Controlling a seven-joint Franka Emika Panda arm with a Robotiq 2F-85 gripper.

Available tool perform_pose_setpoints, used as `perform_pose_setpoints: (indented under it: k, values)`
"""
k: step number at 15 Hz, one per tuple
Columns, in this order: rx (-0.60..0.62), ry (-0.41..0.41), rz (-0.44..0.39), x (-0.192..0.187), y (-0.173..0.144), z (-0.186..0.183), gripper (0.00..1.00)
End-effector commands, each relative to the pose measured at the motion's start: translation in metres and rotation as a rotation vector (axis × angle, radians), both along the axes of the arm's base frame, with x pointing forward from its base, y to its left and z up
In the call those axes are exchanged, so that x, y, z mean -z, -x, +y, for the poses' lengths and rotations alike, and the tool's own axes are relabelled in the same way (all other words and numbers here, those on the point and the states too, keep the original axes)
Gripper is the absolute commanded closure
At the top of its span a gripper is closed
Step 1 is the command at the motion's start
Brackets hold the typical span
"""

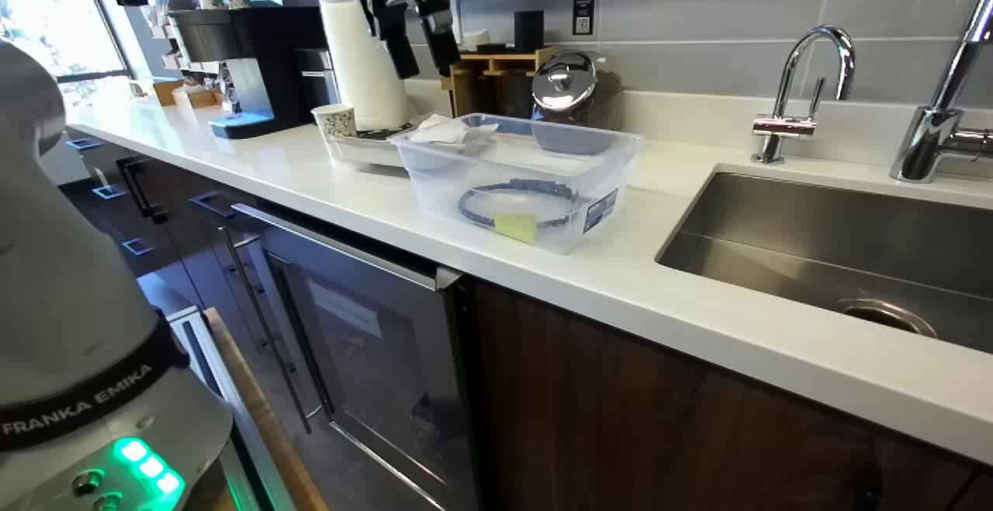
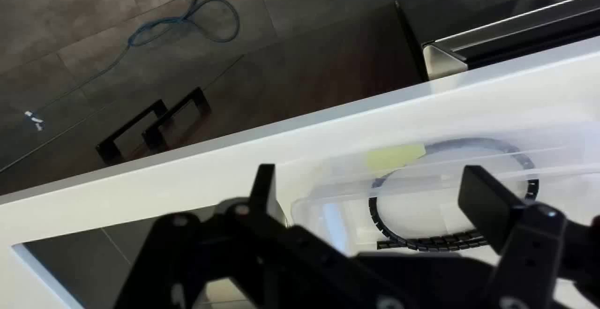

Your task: Move the basket to the right

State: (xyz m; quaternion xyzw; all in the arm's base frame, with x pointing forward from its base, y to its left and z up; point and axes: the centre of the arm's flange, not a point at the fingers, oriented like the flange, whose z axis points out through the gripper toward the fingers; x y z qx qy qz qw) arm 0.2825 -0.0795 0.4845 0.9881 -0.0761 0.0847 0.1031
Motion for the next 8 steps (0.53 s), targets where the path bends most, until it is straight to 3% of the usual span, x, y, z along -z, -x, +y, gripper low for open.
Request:
perform_pose_setpoints:
  k: [1, 7, 8]
  values:
    - [0.000, 0.000, 0.002, 0.0007, 0.0001, 0.0000, 0.00]
    - [0.000, -0.001, 0.004, 0.0018, 0.0000, 0.0001, 0.00]
    - [-0.013, -0.034, -0.019, 0.0075, -0.0066, -0.0045, 0.00]
